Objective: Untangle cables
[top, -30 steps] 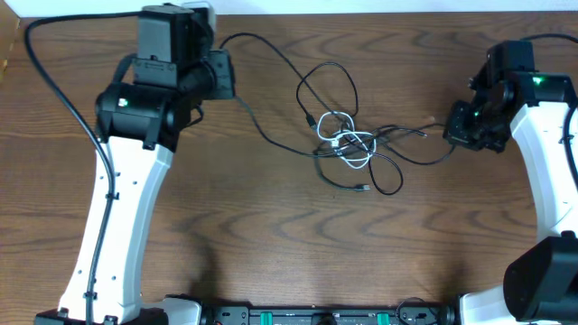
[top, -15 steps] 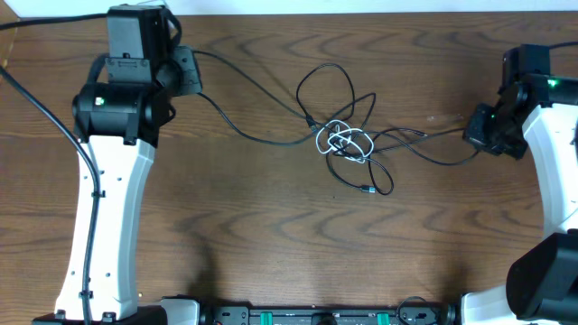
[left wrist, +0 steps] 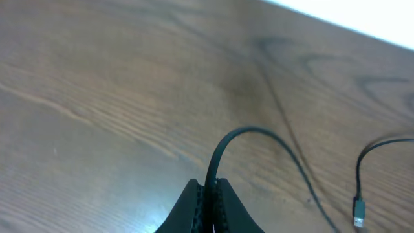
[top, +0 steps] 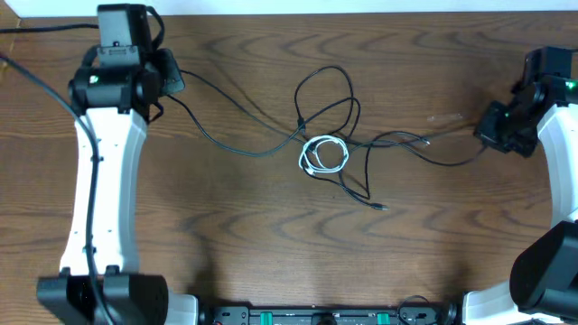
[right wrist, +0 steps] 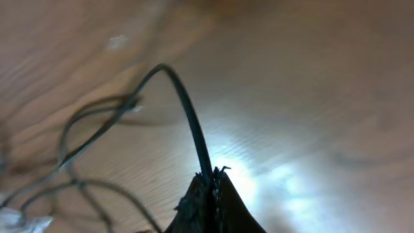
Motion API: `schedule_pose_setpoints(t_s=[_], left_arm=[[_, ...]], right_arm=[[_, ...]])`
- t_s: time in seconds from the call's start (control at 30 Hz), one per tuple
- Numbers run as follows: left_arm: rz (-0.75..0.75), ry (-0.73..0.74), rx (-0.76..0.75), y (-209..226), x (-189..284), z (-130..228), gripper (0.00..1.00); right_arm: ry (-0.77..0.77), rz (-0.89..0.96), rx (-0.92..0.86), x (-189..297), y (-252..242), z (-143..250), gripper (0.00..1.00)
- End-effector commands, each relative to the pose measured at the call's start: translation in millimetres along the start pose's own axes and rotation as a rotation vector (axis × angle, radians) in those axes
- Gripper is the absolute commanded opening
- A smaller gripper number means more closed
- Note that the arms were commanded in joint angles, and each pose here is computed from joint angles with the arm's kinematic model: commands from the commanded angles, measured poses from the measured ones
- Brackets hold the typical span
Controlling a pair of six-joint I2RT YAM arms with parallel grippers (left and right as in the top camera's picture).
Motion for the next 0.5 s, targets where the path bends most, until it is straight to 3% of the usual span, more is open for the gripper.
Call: schedule_pose_setpoints(t_s=[0.0, 0.07, 0.23, 0.27, 0.33, 0.47], left_arm=[[0.029, 0.049, 0.044, -4, -8, 5, 0.08], [0.070, 0.080, 0.041, -7, -9, 8, 0.08], [0.138, 0.105, 0.042, -12, -8, 11, 0.08], [0.153, 0.112, 0.041, -14, -8, 12, 0.08], [0.184, 0.114, 0.030, -16, -7, 12, 0.08], [0.231, 0.043, 0.034, -18, 6, 0, 0.08]], right_arm=[[0.082, -0.261, 0.204, 1, 21, 8, 0.01], [0.101, -0.379, 0.292, 4, 30, 12, 0.02], [0.101, -0.398, 0.301, 5, 31, 11, 0.07], [0.096, -0.355, 0.250, 4, 27, 9, 0.09], [0.070, -0.229, 0.095, 1, 15, 3, 0.01], [0.040, -0.240, 0.056, 4, 13, -4, 0.01]])
Point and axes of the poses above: each gripper's point midway between its finger pads, its own x axis back along the fingers, its own y axis along the line the jaws close on, z = x × y, the point moved 9 cm from there along x, back along the fingers, and after that the axes turned 8 degrees about -x, right-handed, at the moved point
